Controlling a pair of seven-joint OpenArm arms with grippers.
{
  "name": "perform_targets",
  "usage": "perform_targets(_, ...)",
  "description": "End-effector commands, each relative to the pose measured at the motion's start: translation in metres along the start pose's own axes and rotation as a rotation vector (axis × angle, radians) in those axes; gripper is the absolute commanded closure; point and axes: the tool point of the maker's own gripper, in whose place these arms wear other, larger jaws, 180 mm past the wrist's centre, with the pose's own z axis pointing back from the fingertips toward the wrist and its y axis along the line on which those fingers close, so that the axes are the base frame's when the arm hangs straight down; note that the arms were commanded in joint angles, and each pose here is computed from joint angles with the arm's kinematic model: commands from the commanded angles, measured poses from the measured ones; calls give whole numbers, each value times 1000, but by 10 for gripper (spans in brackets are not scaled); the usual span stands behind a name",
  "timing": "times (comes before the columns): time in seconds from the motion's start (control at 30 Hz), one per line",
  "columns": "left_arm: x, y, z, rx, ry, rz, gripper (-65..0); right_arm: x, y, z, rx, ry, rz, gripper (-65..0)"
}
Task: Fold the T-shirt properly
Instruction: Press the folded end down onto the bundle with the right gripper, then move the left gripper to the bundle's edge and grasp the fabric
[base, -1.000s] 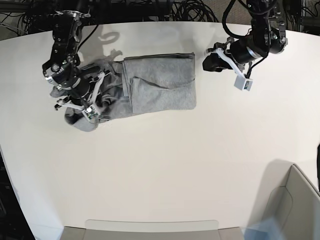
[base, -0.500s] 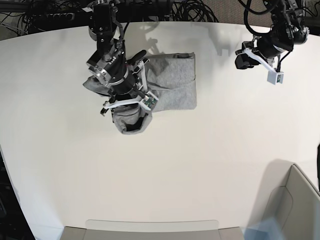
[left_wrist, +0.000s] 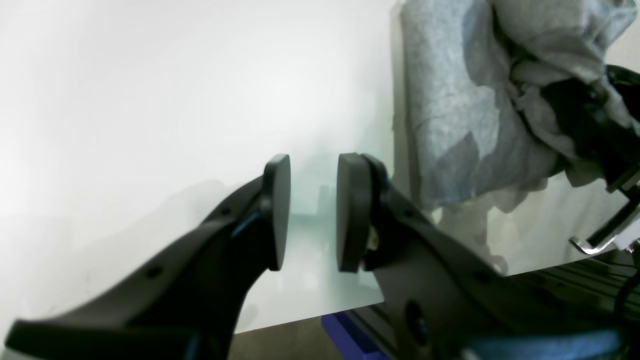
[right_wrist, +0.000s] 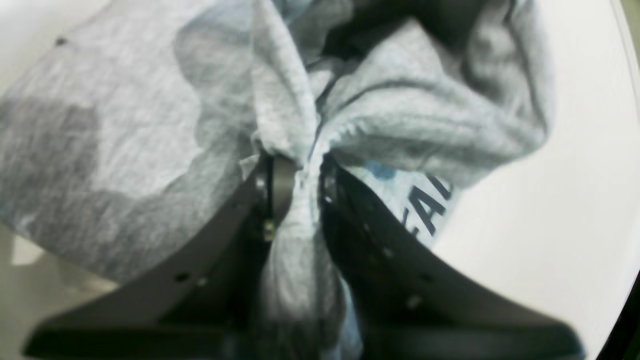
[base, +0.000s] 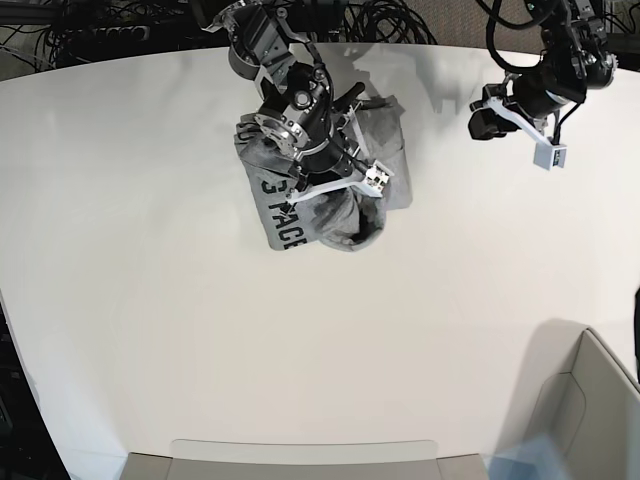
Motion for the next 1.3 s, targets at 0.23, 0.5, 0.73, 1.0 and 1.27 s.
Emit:
perform_targets(0.23,6,-4,3,-13,-20,-17,-158,53,16,28,54,-197,-5,-267)
perform_targets(0.5,6,-4,2,-13,-19,-13,-158,67,-24,54,2,-309,-133,-267)
perform_targets(0.73,6,-5,2,-14,-18,-13,-158,1,-90,57,-170,-183,-200,-181)
perform_targets(1.0,2,-36,-13,-98,-13,-53,-158,-58,-69,50,-126,-39,-191,-27)
perform_targets(1.27,32,-84,-24,-219,-143,-45,-171,-109,-61,36,-22,38,-302,-94)
